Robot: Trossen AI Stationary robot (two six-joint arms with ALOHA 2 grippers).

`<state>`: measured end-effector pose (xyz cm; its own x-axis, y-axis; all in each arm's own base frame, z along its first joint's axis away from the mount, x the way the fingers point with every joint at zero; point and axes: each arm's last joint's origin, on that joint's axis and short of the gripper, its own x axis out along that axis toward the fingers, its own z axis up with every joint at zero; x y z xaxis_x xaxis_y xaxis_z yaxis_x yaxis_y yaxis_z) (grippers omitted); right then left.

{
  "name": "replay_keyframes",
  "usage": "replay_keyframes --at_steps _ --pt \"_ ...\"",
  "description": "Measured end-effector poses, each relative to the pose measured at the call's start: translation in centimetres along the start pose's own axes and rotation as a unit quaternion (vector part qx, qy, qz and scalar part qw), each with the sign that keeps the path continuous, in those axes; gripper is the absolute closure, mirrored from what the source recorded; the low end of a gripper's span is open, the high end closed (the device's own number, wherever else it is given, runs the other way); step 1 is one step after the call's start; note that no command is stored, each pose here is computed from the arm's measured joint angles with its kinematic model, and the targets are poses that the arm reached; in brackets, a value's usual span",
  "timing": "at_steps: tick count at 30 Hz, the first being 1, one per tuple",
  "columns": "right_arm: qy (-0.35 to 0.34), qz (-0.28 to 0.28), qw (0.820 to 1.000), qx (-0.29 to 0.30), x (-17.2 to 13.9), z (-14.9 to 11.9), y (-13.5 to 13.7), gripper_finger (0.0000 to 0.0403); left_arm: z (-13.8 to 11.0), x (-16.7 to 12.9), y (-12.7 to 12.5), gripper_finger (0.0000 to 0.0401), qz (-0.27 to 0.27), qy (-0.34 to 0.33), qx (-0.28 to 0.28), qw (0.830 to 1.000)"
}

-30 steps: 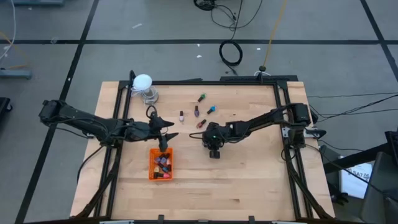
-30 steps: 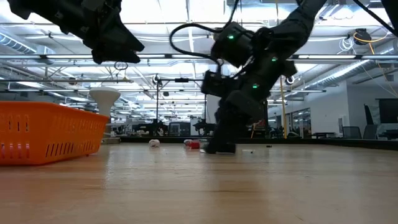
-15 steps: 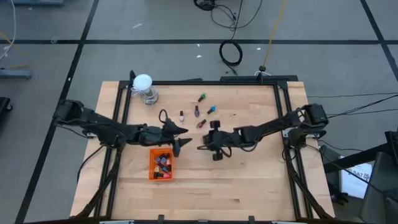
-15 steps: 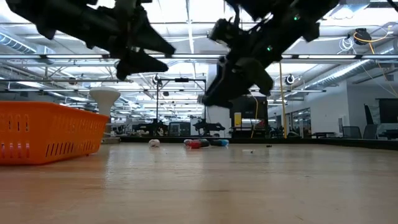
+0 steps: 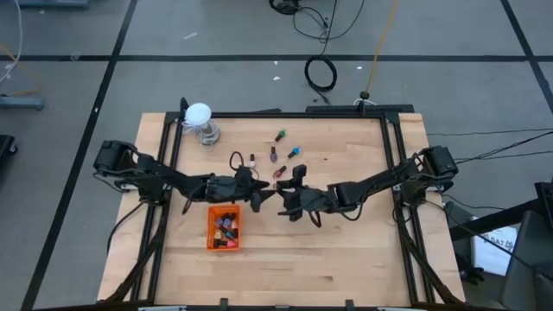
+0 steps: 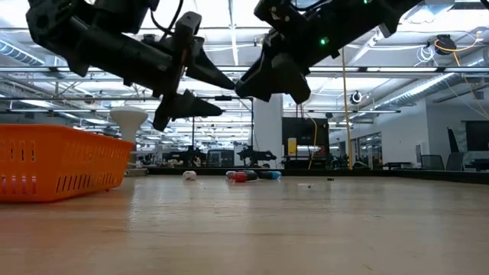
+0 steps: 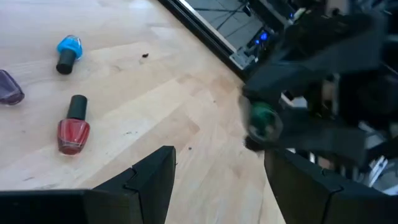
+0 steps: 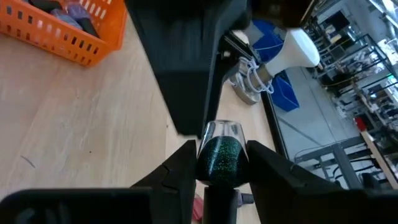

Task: Pick & Place Nail Polish
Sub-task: Put the dark green nail color bottle into the orange bin

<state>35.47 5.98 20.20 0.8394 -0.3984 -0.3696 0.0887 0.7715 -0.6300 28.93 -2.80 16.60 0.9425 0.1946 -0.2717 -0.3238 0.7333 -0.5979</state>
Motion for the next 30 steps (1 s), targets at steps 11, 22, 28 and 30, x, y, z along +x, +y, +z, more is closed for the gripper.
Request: replay_keyframes --at_steps 11,22,28,30 --pt "-0.004 -0.001 1.0 0.002 0.0 0.1 0.0 0.0295 0.9 1.3 -1.0 0.016 -0.011 -0.019 0.001 1.0" --pt "-0.006 0.001 1.0 0.004 -0.1 0.2 0.0 0.0295 1.5 4.2 -2.4 0.016 -0.034 -0.012 0.014 0.999" --pt "0.0 0.005 1.0 -0.001 -0.1 0.0 0.2 0.0295 1.2 4.9 -2.0 0.016 -0.027 -0.007 0.01 1.0" --pt "0.003 0.006 1.0 -0.001 -0.1 -0.1 0.2 0.0295 1.3 4.9 -1.8 0.0166 -0.023 -0.006 0.011 1.0"
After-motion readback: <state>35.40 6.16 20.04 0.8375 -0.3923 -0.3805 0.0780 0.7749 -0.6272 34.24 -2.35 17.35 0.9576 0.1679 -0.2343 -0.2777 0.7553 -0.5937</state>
